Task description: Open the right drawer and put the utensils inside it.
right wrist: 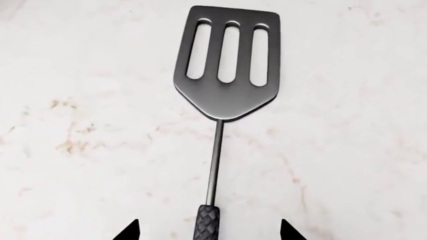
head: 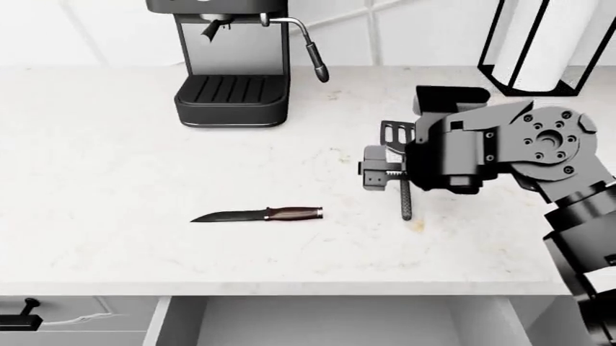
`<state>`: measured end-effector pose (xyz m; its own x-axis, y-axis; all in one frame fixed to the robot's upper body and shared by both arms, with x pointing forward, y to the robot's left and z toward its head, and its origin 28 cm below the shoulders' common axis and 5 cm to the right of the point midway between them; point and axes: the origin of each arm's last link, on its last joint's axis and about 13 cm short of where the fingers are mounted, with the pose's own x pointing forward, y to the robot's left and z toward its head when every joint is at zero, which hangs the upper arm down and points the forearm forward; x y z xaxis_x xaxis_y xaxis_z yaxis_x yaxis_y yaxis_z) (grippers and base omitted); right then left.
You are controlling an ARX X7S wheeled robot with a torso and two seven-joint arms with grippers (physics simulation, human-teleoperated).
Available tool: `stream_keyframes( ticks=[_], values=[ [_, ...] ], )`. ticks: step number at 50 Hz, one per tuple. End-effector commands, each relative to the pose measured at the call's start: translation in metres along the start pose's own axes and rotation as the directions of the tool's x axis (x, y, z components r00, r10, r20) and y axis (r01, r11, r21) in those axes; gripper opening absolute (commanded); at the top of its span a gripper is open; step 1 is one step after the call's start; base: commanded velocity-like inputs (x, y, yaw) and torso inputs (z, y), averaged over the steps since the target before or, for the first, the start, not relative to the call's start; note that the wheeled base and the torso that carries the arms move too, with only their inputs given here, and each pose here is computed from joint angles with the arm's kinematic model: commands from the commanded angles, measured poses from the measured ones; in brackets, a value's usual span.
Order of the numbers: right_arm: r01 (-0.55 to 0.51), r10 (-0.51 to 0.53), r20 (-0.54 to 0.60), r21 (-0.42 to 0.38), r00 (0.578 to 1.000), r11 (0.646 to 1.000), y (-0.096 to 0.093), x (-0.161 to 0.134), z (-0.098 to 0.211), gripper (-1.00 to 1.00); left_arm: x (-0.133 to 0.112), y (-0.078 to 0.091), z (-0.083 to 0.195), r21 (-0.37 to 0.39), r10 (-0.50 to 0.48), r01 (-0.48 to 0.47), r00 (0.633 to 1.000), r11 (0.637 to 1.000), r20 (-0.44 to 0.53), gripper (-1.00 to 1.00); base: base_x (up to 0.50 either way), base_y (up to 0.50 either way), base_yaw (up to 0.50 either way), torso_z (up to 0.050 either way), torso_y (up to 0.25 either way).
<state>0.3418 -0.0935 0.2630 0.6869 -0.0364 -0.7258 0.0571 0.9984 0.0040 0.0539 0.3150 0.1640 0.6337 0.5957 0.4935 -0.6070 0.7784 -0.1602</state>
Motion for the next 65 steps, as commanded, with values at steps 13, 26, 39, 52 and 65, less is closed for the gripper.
stream_keyframes(
  ticks=[13, 26, 39, 52, 65],
  values=[
    [0.006, -0.006, -0.056, 0.006, 0.998, 1.000, -0.003, 0.017, -0.008, 1.00, 0.000, 0.000, -0.001, 0.000, 0.002, -0.002, 1.000, 1.000, -0.002, 1.00, 0.00, 0.00, 0.00, 0.000, 0.000],
    [0.004, -0.004, -0.065, 0.002, 0.998, 1.000, -0.004, 0.018, -0.010, 1.00, 0.000, 0.001, 0.000, 0.001, 0.003, -0.003, 1.000, 1.000, 0.000, 1.00, 0.00, 0.00, 0.00, 0.000, 0.000],
    [-0.012, 0.011, -0.057, -0.006, 0.998, 1.000, -0.004, 0.015, -0.010, -1.00, 0.000, 0.000, 0.000, 0.002, 0.002, -0.002, 1.000, 1.000, 0.000, 1.00, 0.00, 0.00, 0.00, 0.000, 0.000],
    [-0.010, 0.009, -0.052, -0.011, 0.999, 1.000, -0.005, 0.015, -0.010, -1.00, 0.000, 0.000, 0.000, 0.001, 0.003, -0.003, 1.000, 1.000, -0.001, 1.00, 0.00, 0.00, 0.00, -0.001, 0.000],
    [0.040, -0.040, 0.000, 0.022, 0.999, 0.999, -0.016, 0.005, -0.004, -1.00, 0.000, 0.000, 0.000, -0.001, 0.003, -0.003, 1.000, 1.000, -0.002, 1.00, 0.00, 0.00, 0.00, 0.000, 0.000]
  ],
)
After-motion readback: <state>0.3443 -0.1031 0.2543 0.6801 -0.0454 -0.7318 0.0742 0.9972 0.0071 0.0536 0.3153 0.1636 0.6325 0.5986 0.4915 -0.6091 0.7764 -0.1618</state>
